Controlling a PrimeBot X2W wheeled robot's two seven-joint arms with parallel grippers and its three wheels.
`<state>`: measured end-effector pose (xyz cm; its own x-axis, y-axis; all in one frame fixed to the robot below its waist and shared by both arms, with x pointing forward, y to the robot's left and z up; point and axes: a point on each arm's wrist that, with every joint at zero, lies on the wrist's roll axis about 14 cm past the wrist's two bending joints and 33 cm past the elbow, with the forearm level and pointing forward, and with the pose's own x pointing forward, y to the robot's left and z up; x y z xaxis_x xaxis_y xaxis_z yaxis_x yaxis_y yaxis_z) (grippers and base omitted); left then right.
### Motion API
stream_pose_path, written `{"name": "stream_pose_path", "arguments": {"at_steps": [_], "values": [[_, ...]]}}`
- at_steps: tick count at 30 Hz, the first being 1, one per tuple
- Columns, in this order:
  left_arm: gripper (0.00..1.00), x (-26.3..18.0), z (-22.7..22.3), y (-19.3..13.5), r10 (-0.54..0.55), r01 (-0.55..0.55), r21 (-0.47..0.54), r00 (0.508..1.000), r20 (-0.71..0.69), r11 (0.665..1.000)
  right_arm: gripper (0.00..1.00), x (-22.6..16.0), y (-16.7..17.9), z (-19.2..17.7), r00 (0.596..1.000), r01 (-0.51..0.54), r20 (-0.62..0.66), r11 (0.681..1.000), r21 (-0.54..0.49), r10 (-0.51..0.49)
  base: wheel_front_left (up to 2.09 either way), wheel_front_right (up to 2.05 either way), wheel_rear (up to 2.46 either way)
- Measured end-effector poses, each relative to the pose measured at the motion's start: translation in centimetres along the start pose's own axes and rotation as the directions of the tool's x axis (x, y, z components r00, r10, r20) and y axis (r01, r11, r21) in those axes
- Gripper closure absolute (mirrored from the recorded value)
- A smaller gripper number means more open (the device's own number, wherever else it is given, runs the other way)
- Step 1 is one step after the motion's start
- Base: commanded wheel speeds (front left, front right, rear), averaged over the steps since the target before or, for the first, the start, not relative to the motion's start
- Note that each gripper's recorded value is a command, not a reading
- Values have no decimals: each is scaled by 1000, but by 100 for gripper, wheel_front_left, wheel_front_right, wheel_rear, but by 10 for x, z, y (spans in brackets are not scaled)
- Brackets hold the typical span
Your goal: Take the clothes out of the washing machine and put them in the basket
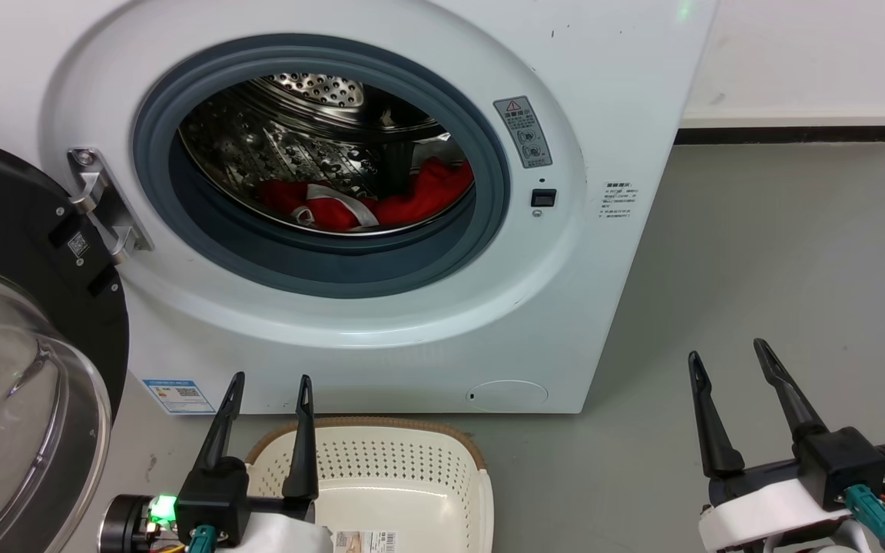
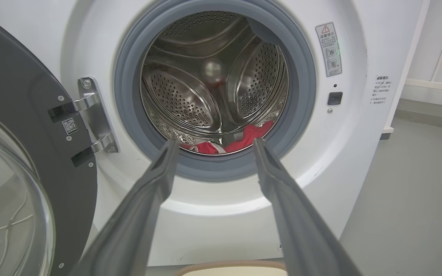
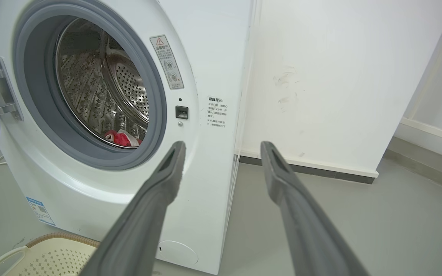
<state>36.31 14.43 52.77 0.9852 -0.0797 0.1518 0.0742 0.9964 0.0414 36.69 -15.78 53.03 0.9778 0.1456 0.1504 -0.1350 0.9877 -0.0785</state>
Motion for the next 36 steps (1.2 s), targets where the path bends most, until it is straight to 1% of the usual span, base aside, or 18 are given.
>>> {"name": "stream_pose_path", "arguments": {"at_steps": [3,6,11,16,20,22,25,29,30,33,36], "values": [[0,1,-3,-1,-7,7,-3,1000,-9,1000,0,-1,-3,-2,1000,9,-5,1000,1,-9,0,0,0],[0,6,-13,-5,-38,37,-8,999,-37,999,0,0,-12,-6,999,34,-18,999,-4,-34,0,0,0],[0,33,-27,-4,-90,90,4,994,-59,996,0,13,-12,-8,999,29,-17,1000,-2,-29,0,0,0],[0,80,-43,-2,-171,175,56,983,-68,983,0,22,-29,-20,996,79,-43,997,24,-78,0,0,0],[0,126,-65,4,-221,230,86,970,-96,970,0,29,-40,-38,991,110,-86,993,32,-107,0,0,0],[0,152,-79,12,-228,240,99,967,-116,966,0,31,-45,-49,987,123,-111,992,39,-118,0,0,0],[0,194,-104,22,-227,252,125,956,-185,960,0,35,-55,-63,979,150,-144,988,38,-143,0,0,0],[0,250,-133,23,-229,280,148,928,-294,948,0,35,-66,-88,964,179,-205,983,25,-170,0,0,0],[0,260,-142,21,-236,301,158,914,-331,940,0,35,-67,-94,960,183,-221,983,24,-174,0,0,0],[0,289,-168,15,-236,331,153,867,-439,931,0,34,-71,-111,947,195,-264,981,17,-184,0,0,0],[0,316,-189,21,-196,324,156,821,-537,933,0,30,-74,-129,931,208,-310,978,15,-193,0,0,0]]}}
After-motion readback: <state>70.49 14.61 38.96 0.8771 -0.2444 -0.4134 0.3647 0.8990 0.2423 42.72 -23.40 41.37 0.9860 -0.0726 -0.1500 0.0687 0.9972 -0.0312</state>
